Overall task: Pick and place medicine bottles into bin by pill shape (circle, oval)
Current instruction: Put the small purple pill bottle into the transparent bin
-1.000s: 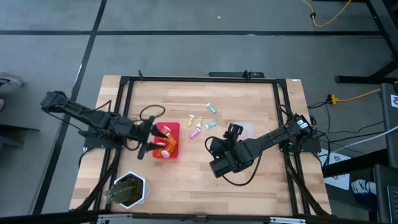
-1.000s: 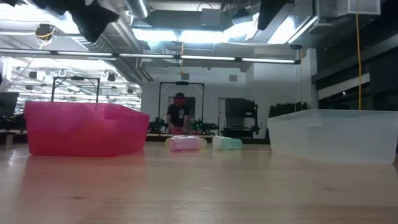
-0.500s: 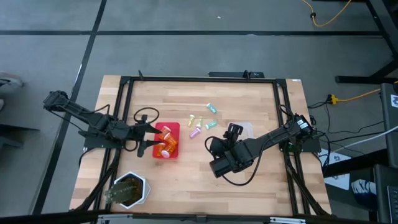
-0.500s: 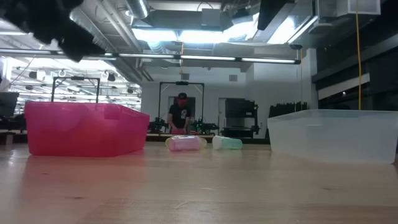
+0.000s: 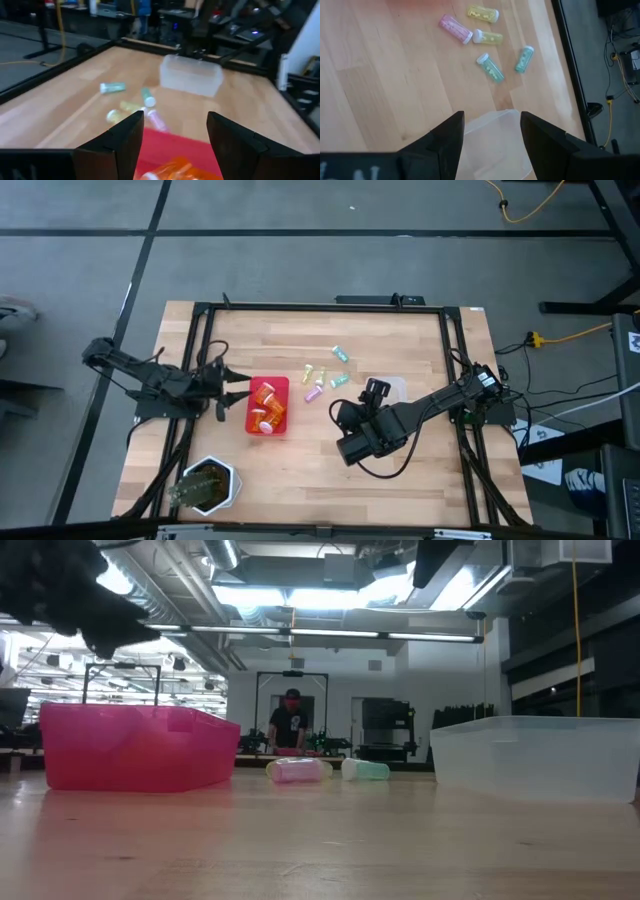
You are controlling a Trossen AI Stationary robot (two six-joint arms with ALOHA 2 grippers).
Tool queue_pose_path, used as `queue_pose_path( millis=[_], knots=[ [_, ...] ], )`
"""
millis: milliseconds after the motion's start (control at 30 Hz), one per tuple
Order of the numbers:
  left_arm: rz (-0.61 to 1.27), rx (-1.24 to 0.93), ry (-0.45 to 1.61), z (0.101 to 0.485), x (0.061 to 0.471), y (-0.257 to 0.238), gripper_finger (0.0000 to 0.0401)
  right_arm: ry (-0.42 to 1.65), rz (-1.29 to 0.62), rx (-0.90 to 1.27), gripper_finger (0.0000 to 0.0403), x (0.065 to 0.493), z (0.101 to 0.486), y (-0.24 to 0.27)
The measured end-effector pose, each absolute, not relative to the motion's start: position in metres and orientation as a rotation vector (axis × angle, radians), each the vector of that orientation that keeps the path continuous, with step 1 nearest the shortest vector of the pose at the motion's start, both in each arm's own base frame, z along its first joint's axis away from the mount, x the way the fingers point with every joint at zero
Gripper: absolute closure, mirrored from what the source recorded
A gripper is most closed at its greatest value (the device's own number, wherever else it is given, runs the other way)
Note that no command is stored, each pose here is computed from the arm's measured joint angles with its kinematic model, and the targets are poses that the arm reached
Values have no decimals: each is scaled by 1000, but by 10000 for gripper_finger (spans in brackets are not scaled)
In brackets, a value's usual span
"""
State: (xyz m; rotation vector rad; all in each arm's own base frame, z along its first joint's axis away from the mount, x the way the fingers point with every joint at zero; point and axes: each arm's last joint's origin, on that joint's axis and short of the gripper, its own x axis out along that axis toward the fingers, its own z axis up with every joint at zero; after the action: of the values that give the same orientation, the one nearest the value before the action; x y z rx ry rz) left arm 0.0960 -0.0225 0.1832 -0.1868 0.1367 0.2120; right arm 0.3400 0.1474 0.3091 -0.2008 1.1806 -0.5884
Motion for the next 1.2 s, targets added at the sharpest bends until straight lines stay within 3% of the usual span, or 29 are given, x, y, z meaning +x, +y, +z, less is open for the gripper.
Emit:
queue_pose_path(
  millis=[433, 1200],
  knots=[
    [282, -233, 191, 162, 95, -21, 189, 1165, -583, -186, 206, 342, 309, 148],
    [280, -205, 203, 161, 95, -21, 189, 1061, -557, -106, 206, 354, 309, 154]
  ],
)
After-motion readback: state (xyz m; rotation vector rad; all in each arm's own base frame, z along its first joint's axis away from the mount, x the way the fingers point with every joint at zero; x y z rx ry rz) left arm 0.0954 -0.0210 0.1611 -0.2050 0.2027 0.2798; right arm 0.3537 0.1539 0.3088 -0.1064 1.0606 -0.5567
